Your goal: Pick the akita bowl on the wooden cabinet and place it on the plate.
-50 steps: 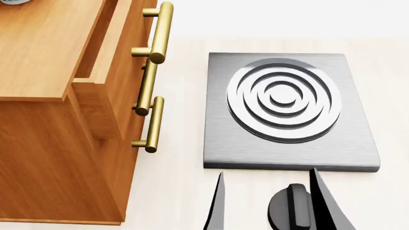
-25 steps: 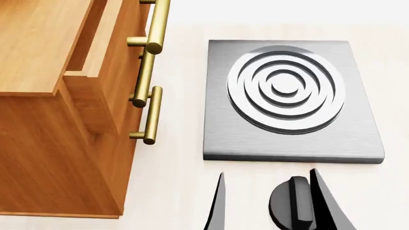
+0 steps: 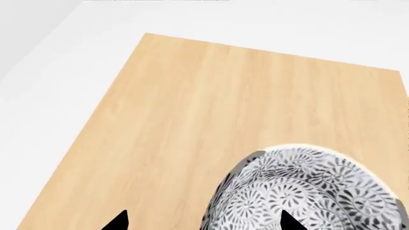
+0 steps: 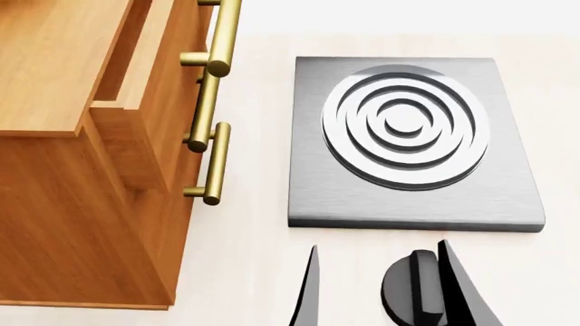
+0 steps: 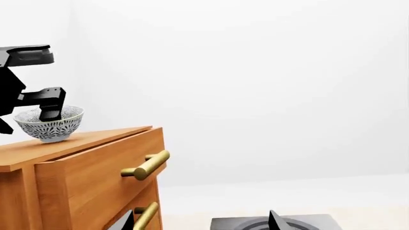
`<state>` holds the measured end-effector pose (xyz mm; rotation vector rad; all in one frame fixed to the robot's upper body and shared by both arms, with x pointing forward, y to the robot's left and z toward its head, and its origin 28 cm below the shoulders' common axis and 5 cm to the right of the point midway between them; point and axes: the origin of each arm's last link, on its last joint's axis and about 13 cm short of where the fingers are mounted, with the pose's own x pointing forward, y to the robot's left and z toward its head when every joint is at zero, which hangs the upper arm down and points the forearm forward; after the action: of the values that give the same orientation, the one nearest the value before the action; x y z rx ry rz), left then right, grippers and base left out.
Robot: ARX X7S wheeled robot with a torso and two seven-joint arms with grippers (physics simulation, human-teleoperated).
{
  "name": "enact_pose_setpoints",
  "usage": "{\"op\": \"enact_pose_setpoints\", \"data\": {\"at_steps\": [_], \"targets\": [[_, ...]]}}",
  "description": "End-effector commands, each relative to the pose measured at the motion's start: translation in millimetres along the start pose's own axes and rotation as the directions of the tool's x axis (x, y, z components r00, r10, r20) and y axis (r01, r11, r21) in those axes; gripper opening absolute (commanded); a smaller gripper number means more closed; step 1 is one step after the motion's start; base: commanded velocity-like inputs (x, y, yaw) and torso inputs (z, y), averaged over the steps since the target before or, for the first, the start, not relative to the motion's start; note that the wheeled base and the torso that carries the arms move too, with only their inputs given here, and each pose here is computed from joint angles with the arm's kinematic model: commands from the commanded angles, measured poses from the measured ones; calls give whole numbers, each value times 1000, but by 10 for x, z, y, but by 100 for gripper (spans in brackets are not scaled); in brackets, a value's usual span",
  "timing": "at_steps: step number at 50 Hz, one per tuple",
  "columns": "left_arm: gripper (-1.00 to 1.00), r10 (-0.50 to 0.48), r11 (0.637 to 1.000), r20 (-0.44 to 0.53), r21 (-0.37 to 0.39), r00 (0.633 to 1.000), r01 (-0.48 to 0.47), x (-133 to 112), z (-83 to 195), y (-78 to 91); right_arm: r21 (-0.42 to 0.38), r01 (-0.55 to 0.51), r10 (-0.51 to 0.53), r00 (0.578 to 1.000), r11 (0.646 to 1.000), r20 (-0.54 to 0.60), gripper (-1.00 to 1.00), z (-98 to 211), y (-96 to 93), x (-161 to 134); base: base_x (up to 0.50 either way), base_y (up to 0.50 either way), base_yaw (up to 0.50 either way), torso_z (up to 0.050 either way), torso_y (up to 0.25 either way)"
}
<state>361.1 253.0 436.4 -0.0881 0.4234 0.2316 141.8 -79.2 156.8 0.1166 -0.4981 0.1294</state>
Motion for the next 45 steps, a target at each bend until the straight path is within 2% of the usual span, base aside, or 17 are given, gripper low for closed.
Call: {"op": "enact_pose_setpoints", "data": {"at_steps": [1,2,7,8,9,12,16,19,21,23,28,37,45], "targets": [[-100,89,994,-119,69,989,-81,219,-245,45,-1,2,-2,1000,1000,0,100,-4,-3,3,0,0,0,0,0],[-100,88,992,-90,99,992,-80,211,-221,31,-1,1,-1,1000,1000,-1,100,-5,-1,3,0,0,0,0,-11],[-100,92,986,-29,141,995,-87,179,-156,1,0,0,0,1000,1000,-1,100,-5,1,1,0,0,0,0,-2],[-100,84,985,29,149,996,-87,173,-108,-13,0,1,-1,1000,1000,-1,100,-4,0,2,0,0,0,0,0],[-100,85,984,26,158,996,-88,159,-101,-18,1,1,-1,1000,1000,-1,100,-3,0,2,0,0,0,0,0],[-100,41,980,104,188,994,-60,115,-33,-80,1,1,-1,1000,1000,-2,100,-5,1,2,0,0,0,0,-3],[-100,25,976,134,211,991,-54,41,0,-147,0,0,0,1000,1000,0,100,-1,2,2,0,0,0,0,-3],[-100,12,968,193,243,981,-59,-17,34,-190,0,1,-1,1000,1000,2,100,4,0,0,0,0,0,0,0],[-100,-11,971,238,235,971,-47,-70,54,-216,0,2,-2,1000,1000,2,100,6,-2,-1,0,0,0,0,0],[-100,3,958,293,275,956,-87,-90,63,-232,-2,2,-2,1000,1000,4,100,11,-2,-2,0,0,0,0,0],[-100,-12,966,313,248,950,-70,-138,72,-232,-3,3,-3,1000,1000,5,100,11,-2,-2,0,0,0,0,0],[-100,-42,961,377,270,925,-66,-226,86,-289,-4,3,-3,1000,1000,6,100,14,-3,-2,0,0,0,0,0],[-100,-111,946,477,320,872,-54,-411,111,-378,-5,3,-3,1000,1000,8,100,20,-3,-2,0,0,0,0,0]]}}
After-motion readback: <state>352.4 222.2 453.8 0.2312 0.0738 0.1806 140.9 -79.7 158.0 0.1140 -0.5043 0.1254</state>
